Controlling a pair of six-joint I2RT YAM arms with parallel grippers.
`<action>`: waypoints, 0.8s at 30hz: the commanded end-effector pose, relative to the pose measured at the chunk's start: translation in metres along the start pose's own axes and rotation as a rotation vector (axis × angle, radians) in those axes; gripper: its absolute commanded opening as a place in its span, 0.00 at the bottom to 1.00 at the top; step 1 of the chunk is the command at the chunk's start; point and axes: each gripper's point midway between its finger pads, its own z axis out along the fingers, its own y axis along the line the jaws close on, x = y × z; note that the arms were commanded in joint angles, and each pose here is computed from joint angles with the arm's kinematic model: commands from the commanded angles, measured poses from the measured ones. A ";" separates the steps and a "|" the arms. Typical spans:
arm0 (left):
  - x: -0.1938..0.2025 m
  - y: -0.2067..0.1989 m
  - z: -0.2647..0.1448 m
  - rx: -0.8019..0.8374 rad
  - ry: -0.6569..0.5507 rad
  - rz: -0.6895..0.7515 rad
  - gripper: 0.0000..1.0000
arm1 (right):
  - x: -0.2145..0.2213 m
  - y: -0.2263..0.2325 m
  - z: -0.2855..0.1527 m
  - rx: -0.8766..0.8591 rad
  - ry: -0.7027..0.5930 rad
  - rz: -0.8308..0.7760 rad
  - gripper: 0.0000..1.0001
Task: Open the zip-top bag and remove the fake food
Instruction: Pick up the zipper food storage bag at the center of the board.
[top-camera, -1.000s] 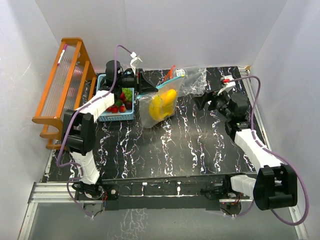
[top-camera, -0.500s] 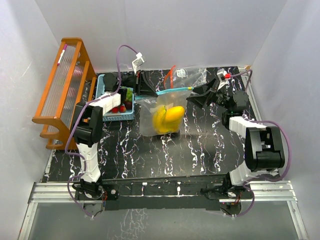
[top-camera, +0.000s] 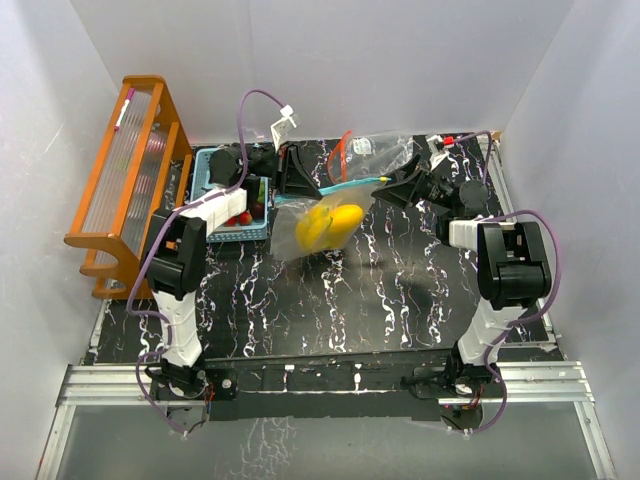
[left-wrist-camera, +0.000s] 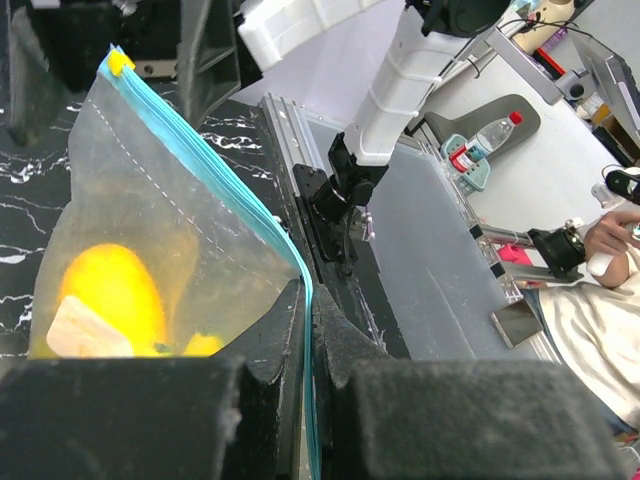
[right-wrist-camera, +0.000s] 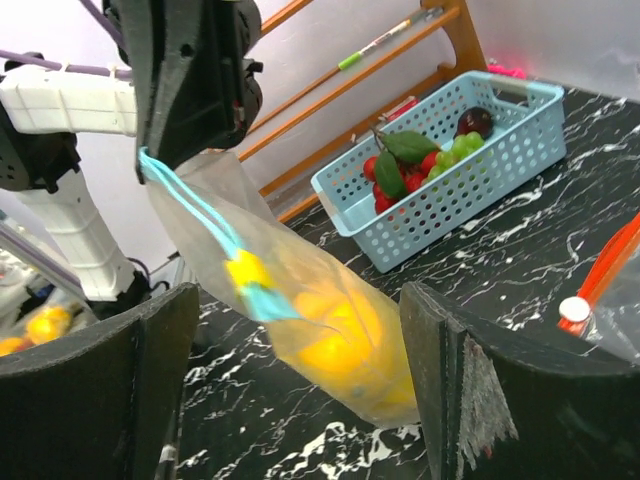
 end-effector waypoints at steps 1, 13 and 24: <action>-0.032 -0.050 0.007 0.021 -0.055 0.329 0.00 | -0.020 0.030 0.001 -0.112 -0.061 -0.234 0.85; -0.030 -0.048 0.010 0.027 -0.069 0.318 0.00 | -0.029 0.052 0.010 -0.185 -0.040 -0.298 0.49; -0.034 -0.048 0.010 0.027 -0.086 0.324 0.00 | -0.005 0.089 0.028 -0.318 0.075 -0.354 0.36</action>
